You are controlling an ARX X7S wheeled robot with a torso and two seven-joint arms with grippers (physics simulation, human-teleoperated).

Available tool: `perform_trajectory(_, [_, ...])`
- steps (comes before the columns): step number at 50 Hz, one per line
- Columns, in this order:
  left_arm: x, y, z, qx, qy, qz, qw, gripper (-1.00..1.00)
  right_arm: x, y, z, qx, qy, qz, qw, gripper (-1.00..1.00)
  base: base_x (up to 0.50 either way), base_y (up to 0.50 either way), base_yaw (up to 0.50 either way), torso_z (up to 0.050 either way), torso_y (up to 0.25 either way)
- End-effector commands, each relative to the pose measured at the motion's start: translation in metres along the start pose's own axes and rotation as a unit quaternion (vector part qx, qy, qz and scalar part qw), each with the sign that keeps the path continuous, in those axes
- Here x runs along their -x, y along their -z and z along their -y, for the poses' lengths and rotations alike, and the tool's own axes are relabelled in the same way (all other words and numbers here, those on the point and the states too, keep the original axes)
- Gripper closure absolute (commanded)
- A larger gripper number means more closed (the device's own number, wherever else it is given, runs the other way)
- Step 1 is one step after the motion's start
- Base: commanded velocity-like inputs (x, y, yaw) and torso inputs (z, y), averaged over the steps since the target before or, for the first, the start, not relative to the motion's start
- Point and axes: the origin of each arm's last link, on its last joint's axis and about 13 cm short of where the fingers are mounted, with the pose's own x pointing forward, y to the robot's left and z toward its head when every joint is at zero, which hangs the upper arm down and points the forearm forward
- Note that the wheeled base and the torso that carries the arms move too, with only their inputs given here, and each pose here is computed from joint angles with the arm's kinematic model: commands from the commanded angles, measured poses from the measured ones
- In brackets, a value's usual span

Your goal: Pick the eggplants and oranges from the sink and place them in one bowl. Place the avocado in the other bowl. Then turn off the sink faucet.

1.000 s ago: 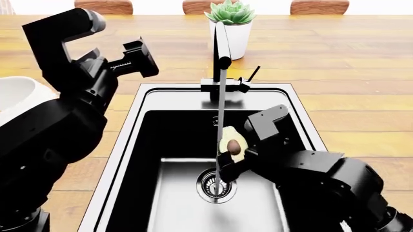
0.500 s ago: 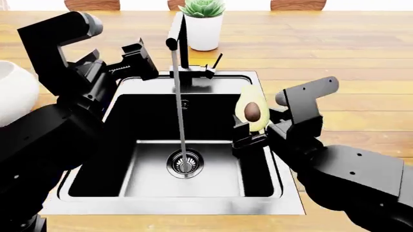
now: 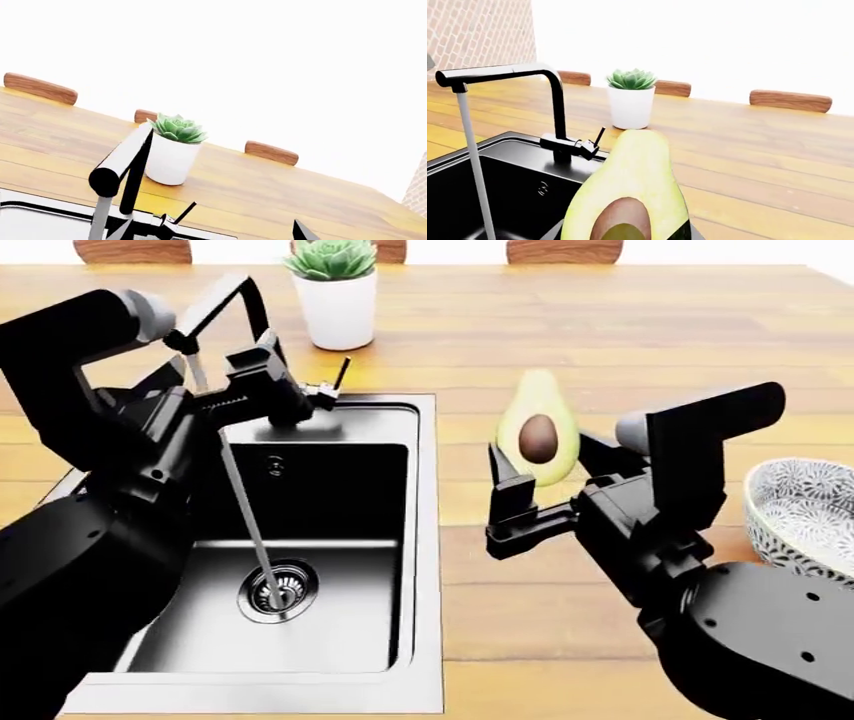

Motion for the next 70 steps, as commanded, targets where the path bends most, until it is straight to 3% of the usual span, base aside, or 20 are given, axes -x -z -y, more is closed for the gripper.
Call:
perform_trajectory(1, [0.011,-0.003,0.001,0.004,0.006,0.01,1.0,-1.0,0.005,-0.004,-0.003,0.008,-0.003,0.02,1.0,1.0,0.08,-0.5,0.0,0.0,0.0])
perform_trajectory(29, [0.025,-0.009,0.009,0.007,0.033,0.019,0.999,-1.0,0.032,-0.034,-0.014,0.039,0.005,0.071,0.997,1.0,0.09,-0.5,0.0,0.0,0.0])
perform_trajectory(54, [0.023,-0.008,0.009,0.005,0.029,0.018,0.999,-1.0,0.032,-0.03,-0.015,0.041,-0.004,0.064,0.997,1.0,-0.09,-0.45,0.0,0.0,0.0])
perform_trajectory(60, [0.019,-0.01,0.007,0.006,0.012,0.02,1.0,-1.0,0.021,-0.026,-0.008,0.017,-0.01,0.034,0.999,1.0,0.0,0.0,0.0,0.0,0.0])
perform_trajectory(70, [0.016,-0.012,0.004,0.001,-0.007,0.026,1.0,-1.0,-0.008,-0.031,0.0,0.03,-0.006,-0.068,0.997,1.0,0.0,0.0,0.0,0.0,0.0])
